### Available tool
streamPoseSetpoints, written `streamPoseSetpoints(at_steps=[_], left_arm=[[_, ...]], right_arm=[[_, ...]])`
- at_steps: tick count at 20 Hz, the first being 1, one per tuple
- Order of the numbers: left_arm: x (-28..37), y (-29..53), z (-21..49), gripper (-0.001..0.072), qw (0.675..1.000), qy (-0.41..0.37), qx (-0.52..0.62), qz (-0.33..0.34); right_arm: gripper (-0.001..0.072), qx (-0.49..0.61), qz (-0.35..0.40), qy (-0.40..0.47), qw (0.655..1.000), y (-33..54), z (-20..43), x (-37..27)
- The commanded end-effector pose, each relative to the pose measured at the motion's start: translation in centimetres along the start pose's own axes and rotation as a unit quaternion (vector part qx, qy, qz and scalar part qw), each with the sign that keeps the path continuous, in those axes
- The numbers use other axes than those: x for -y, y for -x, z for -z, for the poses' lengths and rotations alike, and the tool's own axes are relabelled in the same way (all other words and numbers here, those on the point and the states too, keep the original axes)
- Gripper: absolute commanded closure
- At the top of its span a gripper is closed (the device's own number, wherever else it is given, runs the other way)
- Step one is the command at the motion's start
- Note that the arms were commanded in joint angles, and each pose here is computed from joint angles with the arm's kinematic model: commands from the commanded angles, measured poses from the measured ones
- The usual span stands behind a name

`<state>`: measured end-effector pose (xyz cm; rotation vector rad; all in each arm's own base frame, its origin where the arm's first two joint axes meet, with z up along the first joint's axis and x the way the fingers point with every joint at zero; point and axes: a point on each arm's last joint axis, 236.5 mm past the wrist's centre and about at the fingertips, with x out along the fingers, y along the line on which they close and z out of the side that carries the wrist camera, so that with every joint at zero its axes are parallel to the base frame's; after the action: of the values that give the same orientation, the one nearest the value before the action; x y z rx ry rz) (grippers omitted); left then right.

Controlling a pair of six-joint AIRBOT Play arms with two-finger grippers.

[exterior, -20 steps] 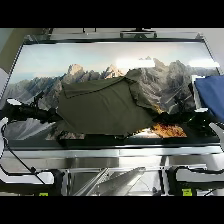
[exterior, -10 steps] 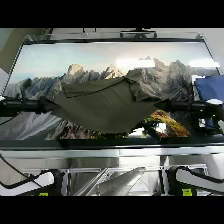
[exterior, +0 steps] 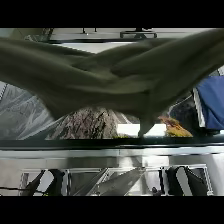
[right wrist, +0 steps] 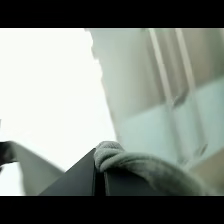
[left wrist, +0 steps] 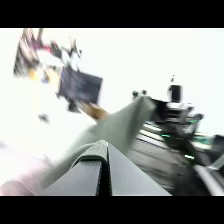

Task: Fold the shirts.

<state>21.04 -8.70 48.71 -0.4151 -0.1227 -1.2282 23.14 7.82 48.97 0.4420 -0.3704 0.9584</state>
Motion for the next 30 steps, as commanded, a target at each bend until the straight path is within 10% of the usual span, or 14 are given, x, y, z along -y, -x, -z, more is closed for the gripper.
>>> streamPoseSetpoints(at_steps=[1,5,10,18,19,22,30], left_arm=[[4.8,-0.6,-1.8,0.0679,0.994,-0.103,0.002,-0.027],[-3.2,1.0,1.7,0.0680,0.994,-0.007,-0.019,-0.106],[-18.5,1.7,13.8,0.0680,0.966,0.174,-0.088,-0.171],[-39.4,7.2,35.3,0.0660,0.874,0.354,-0.171,-0.286],[-40.9,7.7,36.1,0.0414,0.865,0.386,-0.162,-0.277],[-42.6,9.4,34.8,0.0362,0.846,0.449,-0.151,-0.244],[-33.5,16.4,38.4,0.0362,0.721,0.489,-0.344,-0.350]], right_arm=[[0.0692,0.057,0.068,0.155,0.984,-0.6,-4.0,-4.8],[0.0692,-0.020,0.174,0.188,0.966,0.4,-1.5,2.1],[0.0693,-0.184,0.184,0.006,0.965,0.5,12.5,16.5],[0.0684,-0.263,0.373,-0.275,0.846,9.3,40.6,38.6],[0.0683,-0.235,0.382,-0.314,0.837,9.9,41.7,40.0],[0.0246,-0.191,0.336,-0.351,0.853,9.6,39.4,40.8],[0.0254,-0.214,0.254,-0.341,0.880,14.7,28.1,35.9]])
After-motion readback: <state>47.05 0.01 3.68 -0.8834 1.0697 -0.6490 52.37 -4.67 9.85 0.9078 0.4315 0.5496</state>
